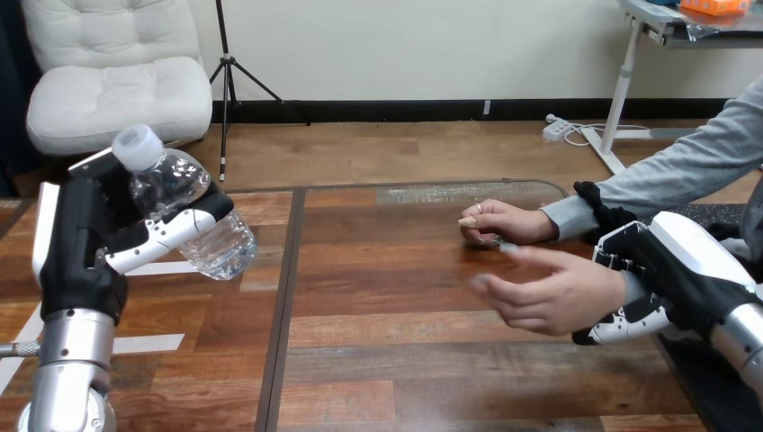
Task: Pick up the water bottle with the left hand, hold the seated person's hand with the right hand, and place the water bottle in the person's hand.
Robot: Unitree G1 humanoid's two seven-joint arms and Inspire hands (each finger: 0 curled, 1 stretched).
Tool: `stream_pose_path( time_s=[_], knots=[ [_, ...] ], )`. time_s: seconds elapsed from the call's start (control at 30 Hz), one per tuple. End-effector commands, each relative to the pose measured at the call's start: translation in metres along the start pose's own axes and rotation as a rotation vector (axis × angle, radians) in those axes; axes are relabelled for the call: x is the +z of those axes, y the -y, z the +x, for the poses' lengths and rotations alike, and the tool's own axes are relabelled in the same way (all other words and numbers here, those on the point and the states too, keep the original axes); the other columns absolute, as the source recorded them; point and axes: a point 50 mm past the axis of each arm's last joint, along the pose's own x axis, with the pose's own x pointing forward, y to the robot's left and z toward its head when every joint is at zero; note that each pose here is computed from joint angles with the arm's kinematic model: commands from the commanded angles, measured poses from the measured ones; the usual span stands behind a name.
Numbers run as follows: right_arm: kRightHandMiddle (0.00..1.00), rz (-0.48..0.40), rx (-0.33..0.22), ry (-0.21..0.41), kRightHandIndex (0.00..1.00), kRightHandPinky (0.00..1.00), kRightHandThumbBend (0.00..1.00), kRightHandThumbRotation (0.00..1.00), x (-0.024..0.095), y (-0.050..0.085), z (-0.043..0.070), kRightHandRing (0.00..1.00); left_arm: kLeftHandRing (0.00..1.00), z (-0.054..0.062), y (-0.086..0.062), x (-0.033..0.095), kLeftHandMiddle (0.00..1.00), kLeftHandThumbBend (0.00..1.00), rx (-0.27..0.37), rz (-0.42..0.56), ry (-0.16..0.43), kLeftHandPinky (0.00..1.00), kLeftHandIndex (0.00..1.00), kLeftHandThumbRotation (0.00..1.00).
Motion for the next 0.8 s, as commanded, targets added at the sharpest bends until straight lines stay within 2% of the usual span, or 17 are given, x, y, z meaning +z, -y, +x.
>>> stream_pose_path(
  time_s=[0.0,0.6,0.77],
  knots=[
    [0.24,0.004,-0.144,0.123,0.25,0.17,0.86,0.00,0.031,0.031,0.024,0.20,0.32,0.017,0.011,0.026,0.36,0.67,-0.021,-0.036,0.128,0.27,0.38,0.00],
    [0.22,0.016,-0.124,0.143,0.22,0.14,0.79,0.00,0.040,0.026,0.035,0.17,0.31,0.017,0.020,0.029,0.35,0.65,-0.063,-0.037,0.141,0.27,0.38,0.00],
    [0.22,0.012,-0.113,0.137,0.23,0.14,0.78,0.00,0.041,0.025,0.038,0.18,0.31,0.017,0.025,0.029,0.35,0.64,-0.094,-0.054,0.142,0.26,0.38,0.00]
  ],
)
